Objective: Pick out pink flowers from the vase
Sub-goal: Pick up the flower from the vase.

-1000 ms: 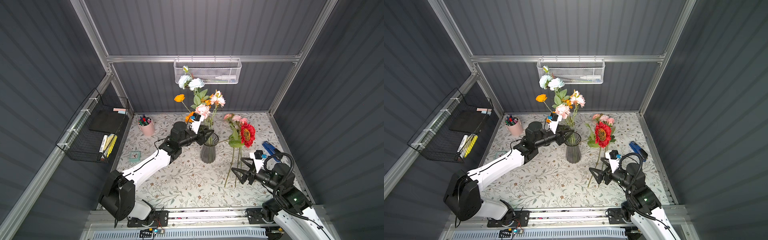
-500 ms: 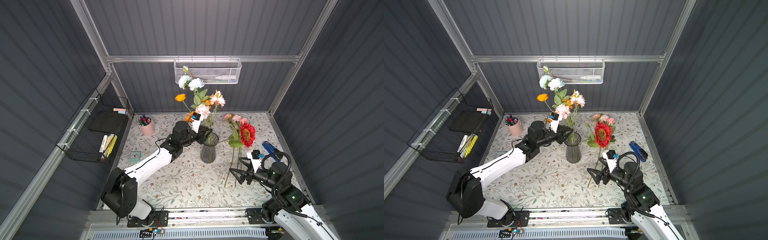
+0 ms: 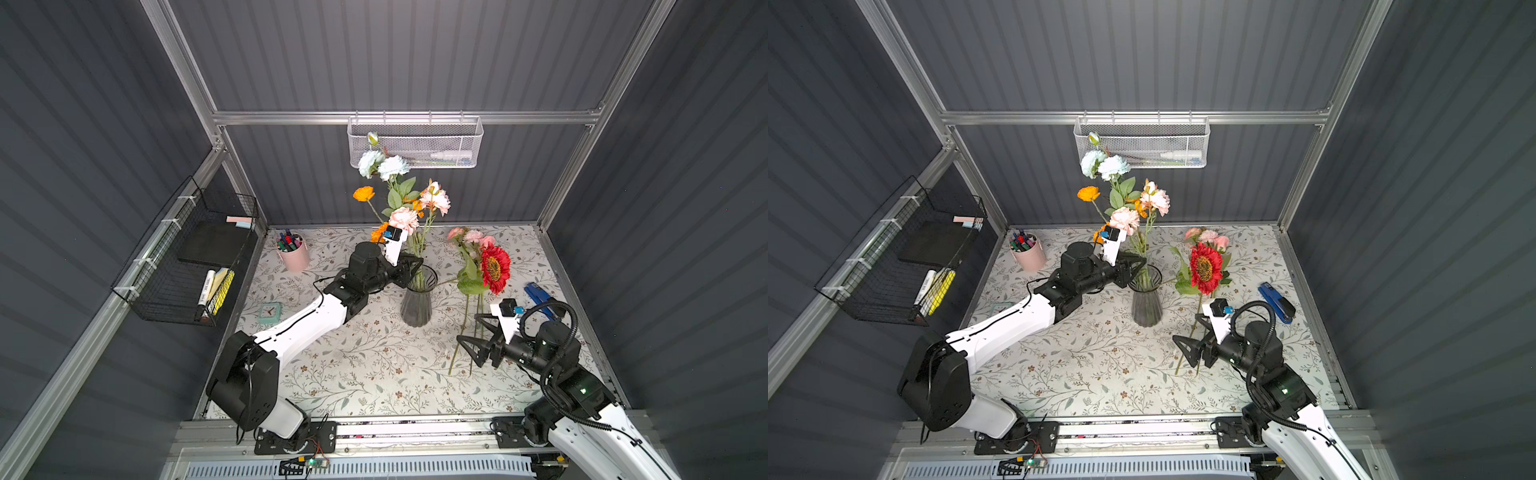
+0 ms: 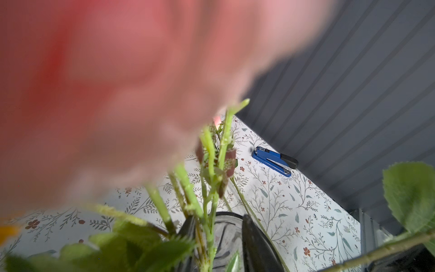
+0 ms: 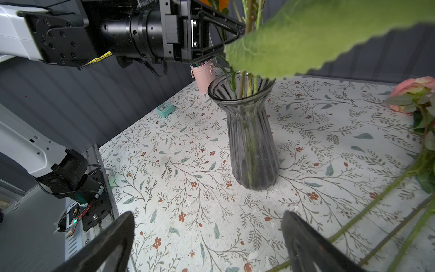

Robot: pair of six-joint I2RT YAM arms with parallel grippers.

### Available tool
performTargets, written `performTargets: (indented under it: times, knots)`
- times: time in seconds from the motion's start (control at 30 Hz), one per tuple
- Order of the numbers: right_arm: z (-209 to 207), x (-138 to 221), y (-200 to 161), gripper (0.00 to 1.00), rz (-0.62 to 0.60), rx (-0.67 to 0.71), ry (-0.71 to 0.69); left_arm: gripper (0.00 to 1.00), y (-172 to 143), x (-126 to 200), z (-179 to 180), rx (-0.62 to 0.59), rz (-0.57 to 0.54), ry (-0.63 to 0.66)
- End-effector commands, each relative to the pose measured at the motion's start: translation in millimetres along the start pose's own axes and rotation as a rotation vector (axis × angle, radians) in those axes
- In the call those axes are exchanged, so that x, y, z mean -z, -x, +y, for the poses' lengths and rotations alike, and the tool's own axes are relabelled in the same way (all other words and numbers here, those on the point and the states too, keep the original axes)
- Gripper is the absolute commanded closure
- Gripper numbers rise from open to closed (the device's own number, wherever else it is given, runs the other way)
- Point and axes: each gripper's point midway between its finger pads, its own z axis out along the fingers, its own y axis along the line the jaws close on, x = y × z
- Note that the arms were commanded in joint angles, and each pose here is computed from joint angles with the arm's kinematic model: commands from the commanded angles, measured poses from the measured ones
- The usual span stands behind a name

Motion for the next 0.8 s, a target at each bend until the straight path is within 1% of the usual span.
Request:
performTargets:
  times: [0.0, 0.23, 0.4, 0.43, 0.47, 0.5, 0.67, 0.77]
  knots:
    - [2, -1, 3, 0.01, -0.01, 0.027, 0.011, 0.65, 10, -3, -3, 0.008, -0.023, 0.003]
    - [1, -3, 2, 0.01, -0.002, 0.027, 0.014, 0.59, 11, -6, -8, 0.001, -0.042, -0.039]
    - [2, -4, 1, 0.01, 0.004, 0.026, 0.02, 0.58, 12, -8, -12, -0.007, -0.054, -0.06]
    - [2, -4, 1, 0.01, 0.004, 0.026, 0.02, 0.58, 13, -8, -13, -0.011, -0.062, -0.063]
    - [2, -4, 2, 0.01, 0.004, 0.028, 0.018, 0.58, 12, -7, -20, -0.019, -0.061, -0.101]
    - [2, -4, 1, 0.01, 0.006, 0.028, 0.019, 0.58, 13, -7, -22, -0.024, -0.069, -0.109]
    - [1, -6, -1, 0.01, 0.014, 0.027, 0.021, 0.63, 11, -6, -27, -0.044, -0.063, -0.133]
    - [1, -7, -1, 0.01, 0.021, 0.025, 0.024, 0.64, 7, -6, -29, -0.051, -0.051, -0.139]
